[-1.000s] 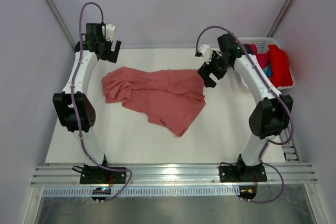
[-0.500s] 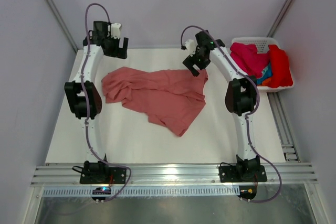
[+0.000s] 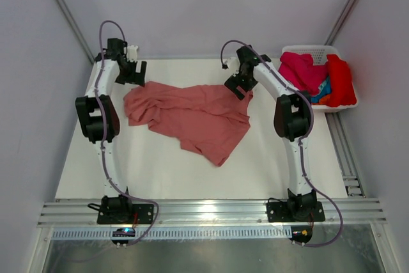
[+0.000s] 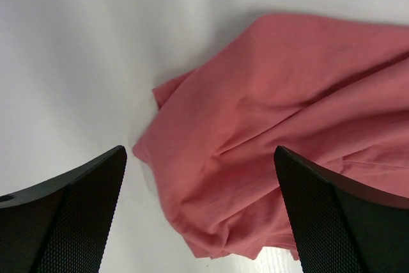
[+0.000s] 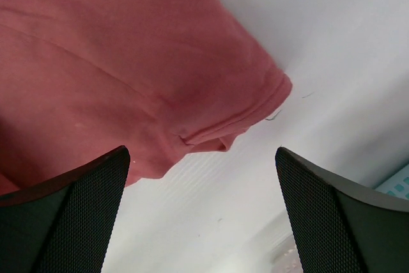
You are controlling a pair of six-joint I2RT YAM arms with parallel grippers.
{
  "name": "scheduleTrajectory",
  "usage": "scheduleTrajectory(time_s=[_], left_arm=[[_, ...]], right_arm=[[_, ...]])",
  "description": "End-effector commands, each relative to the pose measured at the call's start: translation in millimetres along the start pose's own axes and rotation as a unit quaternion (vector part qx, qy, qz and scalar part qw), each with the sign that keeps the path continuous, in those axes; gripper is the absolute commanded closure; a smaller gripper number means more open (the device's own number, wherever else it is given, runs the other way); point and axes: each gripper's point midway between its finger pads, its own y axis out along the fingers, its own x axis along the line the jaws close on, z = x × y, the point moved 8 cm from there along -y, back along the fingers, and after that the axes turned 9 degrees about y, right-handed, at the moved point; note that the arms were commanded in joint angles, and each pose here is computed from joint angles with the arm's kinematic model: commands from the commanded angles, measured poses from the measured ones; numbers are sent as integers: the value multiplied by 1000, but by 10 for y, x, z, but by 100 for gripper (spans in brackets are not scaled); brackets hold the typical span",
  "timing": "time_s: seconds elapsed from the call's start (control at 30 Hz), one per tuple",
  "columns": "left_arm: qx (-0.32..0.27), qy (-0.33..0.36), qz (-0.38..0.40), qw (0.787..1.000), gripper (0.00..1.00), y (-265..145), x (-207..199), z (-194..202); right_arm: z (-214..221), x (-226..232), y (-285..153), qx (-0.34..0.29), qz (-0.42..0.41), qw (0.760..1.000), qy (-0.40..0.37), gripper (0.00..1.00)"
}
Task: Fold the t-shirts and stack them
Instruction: Flatten the tshirt out
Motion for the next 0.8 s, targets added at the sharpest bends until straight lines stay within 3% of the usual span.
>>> scheduleTrajectory(time_s=[0.0,0.17,0.47,0.77], left_arm=[[-7,-20,-3,1000,1,-67,142,22],[-8,-15,18,1000,1,-7,139,46],[-12,-16,135,991,1,143,-32,6],[0,-23,144,989,1,245,-50,68]], right_arm=[[-152,-101,-118,-38,40,998,18,1],[-199,-147,-8,-41,60,997,31,1],[-142,-72,168,-24,24,999,19,1],[-89,-47,336,-11,10,1000,20,1]])
